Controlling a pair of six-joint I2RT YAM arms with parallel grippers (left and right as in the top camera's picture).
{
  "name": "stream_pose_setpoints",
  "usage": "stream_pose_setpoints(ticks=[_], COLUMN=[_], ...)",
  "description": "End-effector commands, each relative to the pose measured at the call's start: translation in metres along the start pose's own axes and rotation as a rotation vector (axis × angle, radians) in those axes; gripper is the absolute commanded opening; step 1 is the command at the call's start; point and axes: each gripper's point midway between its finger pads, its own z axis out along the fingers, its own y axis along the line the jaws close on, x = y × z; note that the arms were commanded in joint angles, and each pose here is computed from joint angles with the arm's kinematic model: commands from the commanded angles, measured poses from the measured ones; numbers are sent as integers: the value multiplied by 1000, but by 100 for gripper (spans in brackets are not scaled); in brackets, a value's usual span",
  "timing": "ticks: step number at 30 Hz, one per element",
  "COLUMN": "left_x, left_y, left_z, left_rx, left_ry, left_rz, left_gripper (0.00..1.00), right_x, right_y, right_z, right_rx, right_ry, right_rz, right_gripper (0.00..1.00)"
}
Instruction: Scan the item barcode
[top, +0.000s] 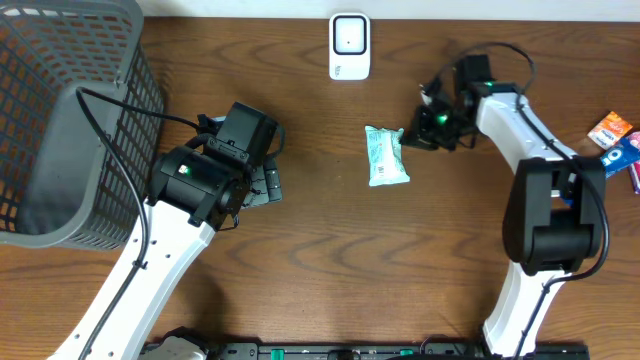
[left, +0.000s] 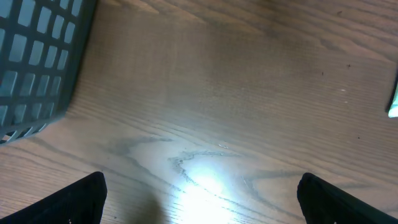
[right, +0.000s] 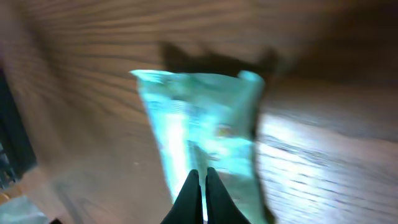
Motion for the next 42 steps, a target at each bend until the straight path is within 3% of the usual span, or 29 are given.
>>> stream_pose_setpoints(ticks=[1,7,21,30,32,37,42], left_x=[1,1,1,1,1,1,1], left_y=[1,1,1,1,1,1,1], left_z=[2,2,2,2,2,2,2], left_rx=[-9,-9,-9,-9,-9,-9,-9], left_ry=[8,8,8,8,8,8,8], left_rz=[-2,-2,-2,-2,-2,-2,-2], left_gripper=[98,98,98,98,98,98,98], right_x=[-22,-26,25,4,1,6,12], right_y=[30,23,-6,-4,3,-4,-26], right_z=[-22,-21,37,-26,-41,-57,-51], right_rx=[13,174,232,446,457,480,452], right_ry=[-83,-109,-18,-67,-73,-30,-9], right_rz=[-102,-98,-103,-102,-111,-133,-75], right_gripper=[1,1,1,1,11,65,84])
